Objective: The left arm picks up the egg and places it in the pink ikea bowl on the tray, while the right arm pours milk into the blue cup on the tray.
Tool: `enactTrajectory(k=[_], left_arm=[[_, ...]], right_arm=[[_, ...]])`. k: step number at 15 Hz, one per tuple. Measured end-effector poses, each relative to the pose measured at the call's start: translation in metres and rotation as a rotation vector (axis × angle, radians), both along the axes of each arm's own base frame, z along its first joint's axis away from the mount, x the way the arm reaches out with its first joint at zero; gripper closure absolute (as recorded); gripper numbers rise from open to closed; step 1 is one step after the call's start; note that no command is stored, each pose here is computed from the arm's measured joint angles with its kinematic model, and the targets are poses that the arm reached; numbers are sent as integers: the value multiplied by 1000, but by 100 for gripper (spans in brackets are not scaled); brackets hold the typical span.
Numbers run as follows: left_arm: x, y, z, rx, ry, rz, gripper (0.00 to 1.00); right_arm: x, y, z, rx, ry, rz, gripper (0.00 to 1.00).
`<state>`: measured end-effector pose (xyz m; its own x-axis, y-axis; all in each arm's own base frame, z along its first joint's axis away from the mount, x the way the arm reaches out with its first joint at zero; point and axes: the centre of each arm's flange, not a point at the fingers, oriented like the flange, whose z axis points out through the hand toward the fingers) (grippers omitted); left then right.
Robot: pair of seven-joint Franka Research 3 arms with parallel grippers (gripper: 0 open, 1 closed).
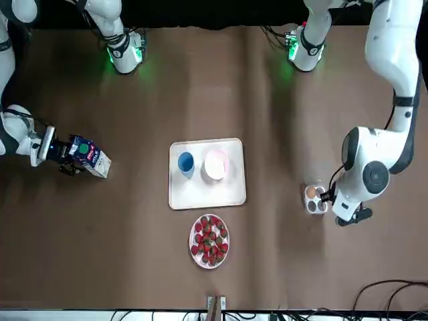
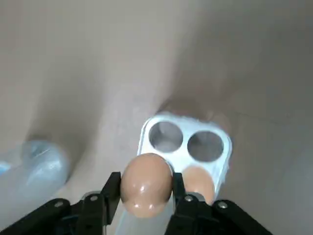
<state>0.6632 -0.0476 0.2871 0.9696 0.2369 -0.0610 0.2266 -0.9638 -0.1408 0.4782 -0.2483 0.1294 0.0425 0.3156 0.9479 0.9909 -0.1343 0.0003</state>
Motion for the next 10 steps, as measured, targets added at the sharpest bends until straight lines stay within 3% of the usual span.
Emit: enactTrajectory(k=[5, 10], left_arm=[[-21, -67, 63, -15, 1, 10, 53], [-66, -199, 63, -53, 14, 87, 53]], right_arm=[[8, 21, -4, 6, 7, 39, 3], [10, 26, -7, 7, 9, 46, 5]])
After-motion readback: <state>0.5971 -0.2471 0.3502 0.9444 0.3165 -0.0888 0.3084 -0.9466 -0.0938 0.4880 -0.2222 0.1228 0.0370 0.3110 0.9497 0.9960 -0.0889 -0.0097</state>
